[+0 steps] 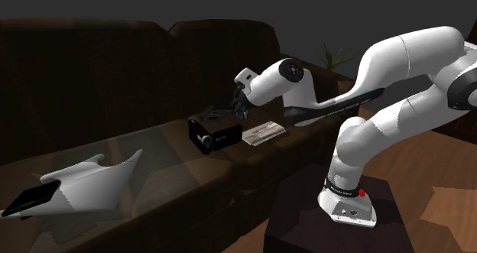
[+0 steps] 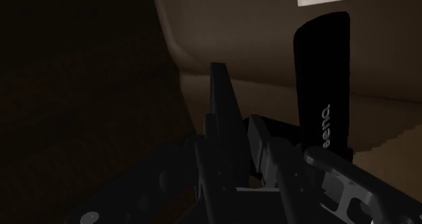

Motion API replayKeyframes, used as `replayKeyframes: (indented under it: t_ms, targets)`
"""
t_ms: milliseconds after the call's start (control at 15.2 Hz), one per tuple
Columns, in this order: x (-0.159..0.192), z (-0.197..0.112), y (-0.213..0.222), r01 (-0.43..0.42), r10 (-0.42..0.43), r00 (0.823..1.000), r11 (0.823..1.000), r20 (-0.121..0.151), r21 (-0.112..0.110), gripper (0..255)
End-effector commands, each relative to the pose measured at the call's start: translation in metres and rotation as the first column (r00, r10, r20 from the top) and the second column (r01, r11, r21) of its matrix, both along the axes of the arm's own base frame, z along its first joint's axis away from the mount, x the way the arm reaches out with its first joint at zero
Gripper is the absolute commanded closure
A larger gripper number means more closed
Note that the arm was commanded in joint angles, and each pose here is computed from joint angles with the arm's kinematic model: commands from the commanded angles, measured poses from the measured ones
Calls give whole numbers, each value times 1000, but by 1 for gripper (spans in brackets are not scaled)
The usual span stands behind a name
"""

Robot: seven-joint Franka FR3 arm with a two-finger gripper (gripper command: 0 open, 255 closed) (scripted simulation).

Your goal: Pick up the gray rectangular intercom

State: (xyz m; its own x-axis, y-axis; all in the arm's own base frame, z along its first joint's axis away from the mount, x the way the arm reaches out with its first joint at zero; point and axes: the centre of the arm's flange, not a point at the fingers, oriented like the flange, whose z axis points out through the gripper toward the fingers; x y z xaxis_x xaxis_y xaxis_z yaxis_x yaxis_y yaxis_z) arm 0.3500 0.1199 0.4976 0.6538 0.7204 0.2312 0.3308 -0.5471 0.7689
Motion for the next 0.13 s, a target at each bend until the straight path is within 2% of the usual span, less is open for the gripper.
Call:
replayKeyframes:
  t_ms: [0, 66]
  targets:
    - [-1, 5, 1, 0, 0, 1000, 1000, 0, 0, 255]
    - [-1, 5, 1, 0, 0, 1000, 1000, 0, 0, 255]
